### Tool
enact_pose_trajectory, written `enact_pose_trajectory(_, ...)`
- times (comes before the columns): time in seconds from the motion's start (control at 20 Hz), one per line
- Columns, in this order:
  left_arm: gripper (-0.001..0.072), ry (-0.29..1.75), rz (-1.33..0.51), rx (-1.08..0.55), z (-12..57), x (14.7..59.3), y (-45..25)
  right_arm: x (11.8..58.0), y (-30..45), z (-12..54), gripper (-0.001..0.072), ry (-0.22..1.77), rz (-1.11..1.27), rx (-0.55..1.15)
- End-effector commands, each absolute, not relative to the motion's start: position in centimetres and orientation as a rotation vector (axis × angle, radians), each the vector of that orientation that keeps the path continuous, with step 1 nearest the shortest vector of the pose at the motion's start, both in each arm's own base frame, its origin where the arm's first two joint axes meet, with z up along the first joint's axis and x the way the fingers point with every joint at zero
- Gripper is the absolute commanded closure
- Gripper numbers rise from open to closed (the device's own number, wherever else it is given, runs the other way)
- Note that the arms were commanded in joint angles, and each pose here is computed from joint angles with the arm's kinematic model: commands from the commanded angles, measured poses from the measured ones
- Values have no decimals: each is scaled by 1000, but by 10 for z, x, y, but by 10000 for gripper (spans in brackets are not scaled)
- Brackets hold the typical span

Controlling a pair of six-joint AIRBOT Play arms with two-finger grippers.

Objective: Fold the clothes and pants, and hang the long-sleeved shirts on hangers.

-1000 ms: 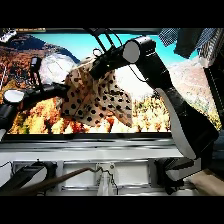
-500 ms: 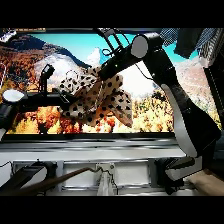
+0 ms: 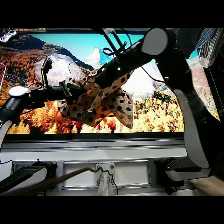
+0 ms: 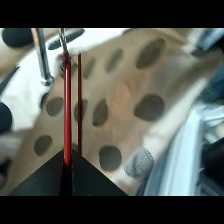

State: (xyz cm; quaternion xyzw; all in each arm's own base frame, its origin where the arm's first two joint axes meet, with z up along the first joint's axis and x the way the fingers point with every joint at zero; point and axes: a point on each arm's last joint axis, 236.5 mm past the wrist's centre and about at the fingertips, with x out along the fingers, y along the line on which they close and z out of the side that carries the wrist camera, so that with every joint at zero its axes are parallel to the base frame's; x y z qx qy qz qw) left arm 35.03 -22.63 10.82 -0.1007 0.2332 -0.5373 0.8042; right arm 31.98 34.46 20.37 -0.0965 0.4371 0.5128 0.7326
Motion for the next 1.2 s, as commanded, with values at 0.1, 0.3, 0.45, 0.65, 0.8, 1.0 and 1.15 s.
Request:
enact_pose_trajectory(0.1,699,245,-1238,-354,171,357,-236,286,332,250,689,886,1161,-212)
enact_pose_trajectory(0.3,699,172,-1295,-385,189,347,-239,270,324,272,689,850,1168,-198)
enact_pose_trajectory(0.45,700,146,-1386,-400,199,328,-242,260,318,279,688,848,1171,-201)
enact_pose_trajectory(0.65,699,56,-1454,-449,223,314,-250,248,312,291,689,829,1179,-201)
enact_pose_trajectory(0.8,699,48,-1502,-457,227,302,-262,219,312,301,689,845,1271,-193)
enact_pose_trajectory(1.0,700,-14,-1583,-470,240,283,-266,173,301,318,648,853,1382,-206)
enact_pose_trajectory(1.15,700,-104,-1646,-537,263,269,-257,148,289,338,348,808,1404,-202)
